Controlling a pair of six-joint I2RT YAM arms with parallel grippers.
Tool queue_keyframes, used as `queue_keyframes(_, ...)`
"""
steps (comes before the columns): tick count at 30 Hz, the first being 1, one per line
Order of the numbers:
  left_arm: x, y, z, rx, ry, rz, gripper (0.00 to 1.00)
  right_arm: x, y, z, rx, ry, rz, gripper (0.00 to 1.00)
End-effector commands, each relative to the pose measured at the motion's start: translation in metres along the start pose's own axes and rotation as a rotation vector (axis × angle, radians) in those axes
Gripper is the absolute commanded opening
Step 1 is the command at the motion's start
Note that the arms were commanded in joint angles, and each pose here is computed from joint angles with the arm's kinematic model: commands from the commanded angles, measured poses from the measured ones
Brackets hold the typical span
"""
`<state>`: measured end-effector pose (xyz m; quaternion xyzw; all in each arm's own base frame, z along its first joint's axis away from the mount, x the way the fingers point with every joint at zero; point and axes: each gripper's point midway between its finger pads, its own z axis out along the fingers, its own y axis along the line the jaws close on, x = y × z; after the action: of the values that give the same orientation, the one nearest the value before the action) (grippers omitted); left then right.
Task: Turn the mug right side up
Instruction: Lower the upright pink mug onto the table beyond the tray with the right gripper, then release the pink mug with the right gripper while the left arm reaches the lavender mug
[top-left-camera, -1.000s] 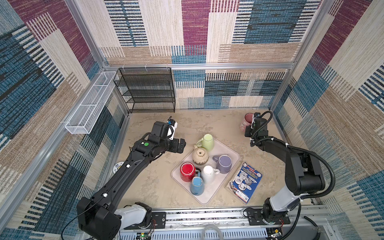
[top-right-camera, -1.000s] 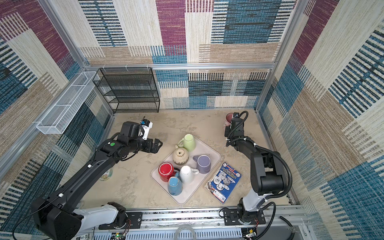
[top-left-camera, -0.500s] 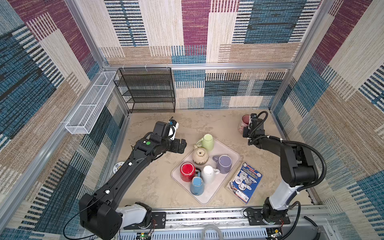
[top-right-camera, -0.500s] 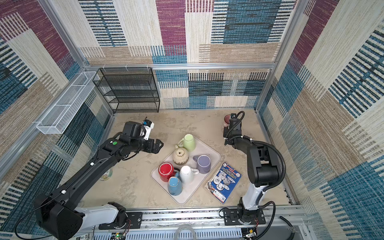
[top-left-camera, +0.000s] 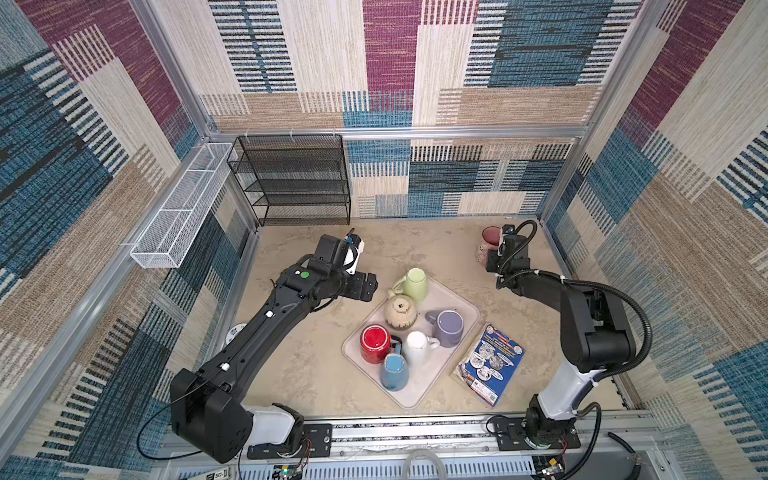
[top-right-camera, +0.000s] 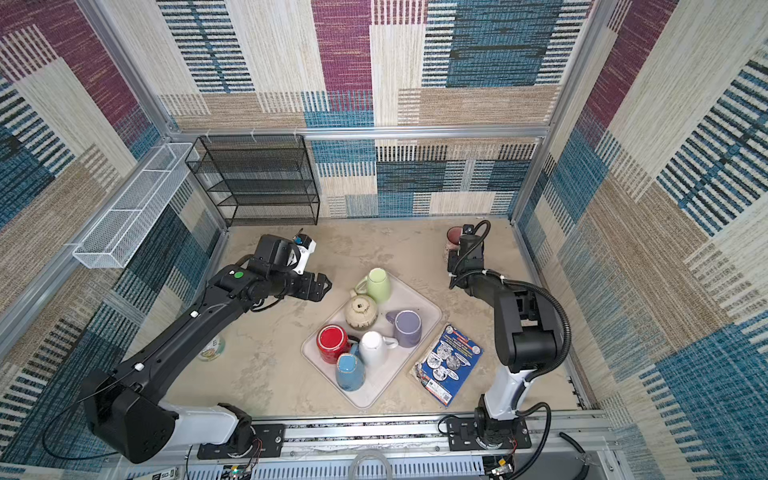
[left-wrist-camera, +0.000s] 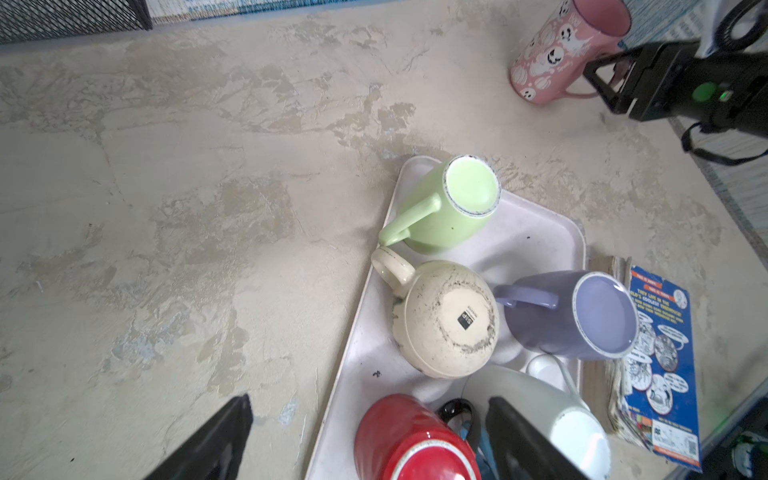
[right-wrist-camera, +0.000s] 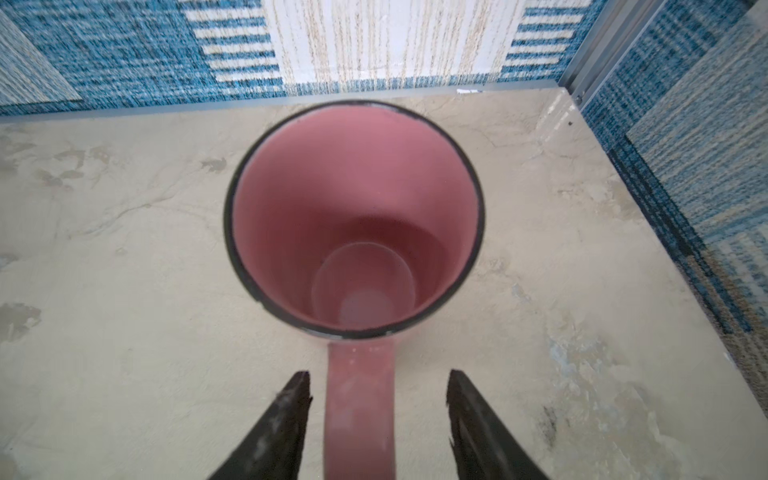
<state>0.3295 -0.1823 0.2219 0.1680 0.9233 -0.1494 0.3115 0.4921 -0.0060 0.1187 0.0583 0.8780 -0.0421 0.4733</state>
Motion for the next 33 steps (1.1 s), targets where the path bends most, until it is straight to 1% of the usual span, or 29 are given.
queue_keyframes(1,-0.002,-0.007,0.001,0.028,0.027,0.068,0.88,-0.016,0.001,-0.014,-0.011,-0.05,0.039,0.59)
queue_keyframes(3,-0.005,-0.025,0.002,0.124,0.032,0.128,0.81,-0.026,0.002,-0.028,-0.029,-0.082,0.059,0.61)
queue_keyframes(5,-0.006,-0.04,0.005,0.174,0.039,0.181,0.74,-0.04,0.006,-0.045,-0.069,-0.121,0.086,0.62)
queue_keyframes(7,-0.007,-0.052,0.007,0.196,0.038,0.249,0.73,-0.054,0.009,-0.066,-0.109,-0.168,0.11,0.63)
queue_keyframes(9,-0.005,-0.067,0.008,0.212,0.042,0.342,0.73,-0.065,0.013,-0.087,-0.155,-0.21,0.135,0.65)
queue_keyframes(12,0.002,-0.09,0.008,0.238,0.056,0.497,0.7,-0.075,0.026,-0.118,-0.266,-0.255,0.172,0.67)
queue_keyframes(16,0.003,-0.122,0.009,0.316,0.035,0.686,0.65,-0.074,0.052,-0.156,-0.474,-0.278,0.23,0.69)
queue_keyframes(19,0.001,-0.138,0.013,0.357,0.023,0.792,0.65,-0.069,0.065,-0.182,-0.603,-0.29,0.26,0.7)
queue_keyframes(25,0.019,-0.162,0.034,0.451,0.035,1.037,0.69,-0.059,0.073,-0.23,-0.725,-0.318,0.265,0.7)
queue_keyframes(30,0.022,-0.176,0.054,0.504,0.045,1.128,0.7,-0.047,0.073,-0.251,-0.755,-0.301,0.279,0.7)
queue_keyframes(33,0.025,-0.185,0.066,0.54,0.055,1.186,0.7,-0.038,0.076,-0.256,-0.784,-0.271,0.286,0.7)
